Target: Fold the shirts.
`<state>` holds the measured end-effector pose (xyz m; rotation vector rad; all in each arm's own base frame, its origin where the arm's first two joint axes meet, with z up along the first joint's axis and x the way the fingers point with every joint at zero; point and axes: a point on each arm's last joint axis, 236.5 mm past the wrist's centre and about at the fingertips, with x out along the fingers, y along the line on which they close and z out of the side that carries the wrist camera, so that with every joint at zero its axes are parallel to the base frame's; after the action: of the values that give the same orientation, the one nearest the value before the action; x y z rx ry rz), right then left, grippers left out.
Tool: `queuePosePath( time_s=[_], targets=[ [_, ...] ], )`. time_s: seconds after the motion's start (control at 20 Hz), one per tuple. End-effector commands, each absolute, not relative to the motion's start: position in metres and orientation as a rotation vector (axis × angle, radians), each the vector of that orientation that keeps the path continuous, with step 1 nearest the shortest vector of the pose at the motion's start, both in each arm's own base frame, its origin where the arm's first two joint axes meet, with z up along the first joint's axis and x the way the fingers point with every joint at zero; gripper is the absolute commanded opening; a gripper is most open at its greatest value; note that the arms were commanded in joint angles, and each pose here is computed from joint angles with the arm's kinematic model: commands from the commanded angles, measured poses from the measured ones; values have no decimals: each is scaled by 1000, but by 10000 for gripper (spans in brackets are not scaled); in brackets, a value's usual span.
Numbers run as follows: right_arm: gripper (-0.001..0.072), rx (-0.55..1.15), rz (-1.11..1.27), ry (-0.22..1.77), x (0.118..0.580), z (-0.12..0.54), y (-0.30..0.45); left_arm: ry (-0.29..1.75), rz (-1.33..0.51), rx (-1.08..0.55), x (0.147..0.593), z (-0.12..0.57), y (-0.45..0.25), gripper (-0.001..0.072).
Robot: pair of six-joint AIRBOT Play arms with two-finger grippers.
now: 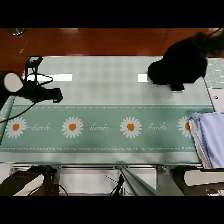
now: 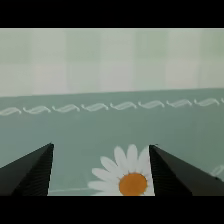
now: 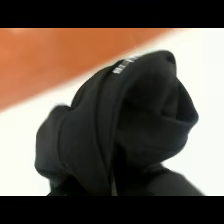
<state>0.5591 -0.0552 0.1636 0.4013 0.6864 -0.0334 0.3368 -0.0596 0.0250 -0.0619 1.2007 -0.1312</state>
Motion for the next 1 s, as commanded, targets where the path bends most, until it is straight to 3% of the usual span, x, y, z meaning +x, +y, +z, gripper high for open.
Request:
queuePosePath(
  time_s=[0.0,0.25,0.45,0.7,0.95],
  targets=[
    [36,265,100,418,525,310,-14,1149,-260,-160,290,50,-90,703],
    [36,88,258,171,444,430,57,978,-291,-180,256,85,-92,703],
    [36,-9,365,179,381,447,98,922,-332,-221,247,100,-102,703],
    [36,-87,574,576,343,341,161,976,-366,-268,238,82,-113,703],
    [37,-16,747,916,326,168,277,934,-355,-277,248,84,-112,702]
  ],
)
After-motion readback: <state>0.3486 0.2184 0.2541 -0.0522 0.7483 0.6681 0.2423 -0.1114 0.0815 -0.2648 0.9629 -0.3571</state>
